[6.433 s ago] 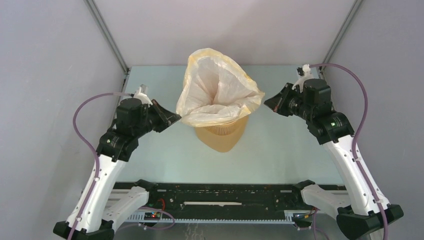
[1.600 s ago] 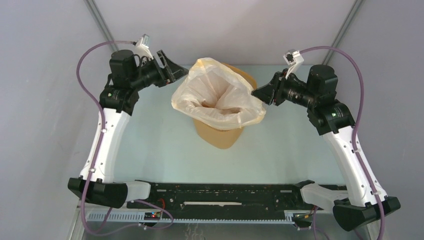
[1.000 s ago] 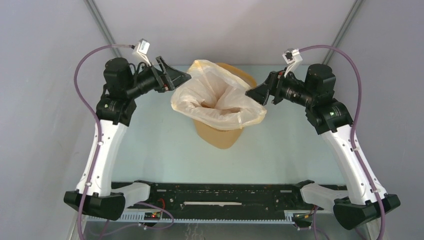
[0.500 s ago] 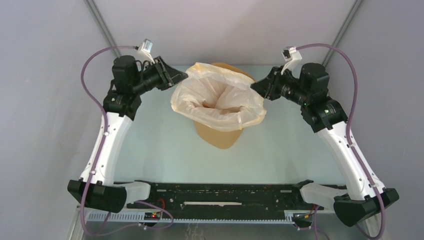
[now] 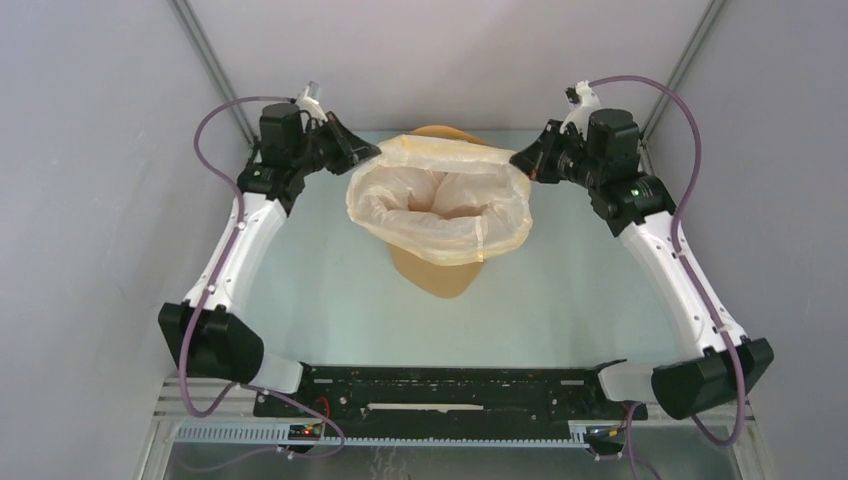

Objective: Put the trash bags into the trash bin

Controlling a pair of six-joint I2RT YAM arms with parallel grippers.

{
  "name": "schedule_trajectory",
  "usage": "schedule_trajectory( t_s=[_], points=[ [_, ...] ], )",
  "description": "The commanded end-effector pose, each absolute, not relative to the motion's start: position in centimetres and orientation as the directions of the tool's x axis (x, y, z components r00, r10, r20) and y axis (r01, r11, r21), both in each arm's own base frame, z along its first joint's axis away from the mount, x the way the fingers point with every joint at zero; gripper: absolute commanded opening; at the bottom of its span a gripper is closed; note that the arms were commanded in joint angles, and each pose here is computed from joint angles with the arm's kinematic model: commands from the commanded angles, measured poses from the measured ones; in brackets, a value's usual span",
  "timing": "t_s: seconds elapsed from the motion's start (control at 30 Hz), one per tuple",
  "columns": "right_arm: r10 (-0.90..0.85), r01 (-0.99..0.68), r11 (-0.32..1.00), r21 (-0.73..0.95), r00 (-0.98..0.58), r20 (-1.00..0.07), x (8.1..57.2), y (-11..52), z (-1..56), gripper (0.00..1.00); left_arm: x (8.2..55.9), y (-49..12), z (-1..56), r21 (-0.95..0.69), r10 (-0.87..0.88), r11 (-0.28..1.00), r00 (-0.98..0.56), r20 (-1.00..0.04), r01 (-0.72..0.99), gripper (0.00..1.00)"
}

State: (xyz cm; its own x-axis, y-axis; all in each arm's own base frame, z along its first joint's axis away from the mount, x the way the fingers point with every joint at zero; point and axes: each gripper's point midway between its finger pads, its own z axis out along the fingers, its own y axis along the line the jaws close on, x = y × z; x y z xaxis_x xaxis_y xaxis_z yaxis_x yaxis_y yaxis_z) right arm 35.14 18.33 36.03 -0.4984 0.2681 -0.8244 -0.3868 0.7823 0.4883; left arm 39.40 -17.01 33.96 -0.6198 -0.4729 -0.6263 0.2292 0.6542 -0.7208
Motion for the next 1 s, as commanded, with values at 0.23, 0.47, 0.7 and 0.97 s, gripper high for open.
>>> schedule_trajectory(
  t_s=[0.23,0.47,0.7,0.97],
  points=[
    [0.363,-0.247,0.79,0.562,-0.55,-0.752,40.6,17.3,34.2,0.0,44.4,-18.5,33.9,-0.772,-0.523,0.6,-0.629,-0.576,0.208,0.0],
    [0.397,-0.202,0.762,0.615,-0.604,-0.691,42.5,17.4,32.2,0.0,46.0,-18.9,33.3,-0.812,-0.561,0.559,-0.645,-0.519,0.167,0.0],
    [0.416,-0.124,0.76,0.638,-0.662,-0.623,43.4,16.5,29.2,0.0,46.7,-18.5,29.8,-0.846,-0.613,0.533,-0.688,-0.388,0.002,0.0],
    [0.433,-0.07,0.73,0.679,-0.722,-0.54,41.8,15.4,26.4,0.0,45.3,-18.8,26.8,-0.861,-0.611,0.502,-0.739,-0.284,-0.083,0.0]
  ],
)
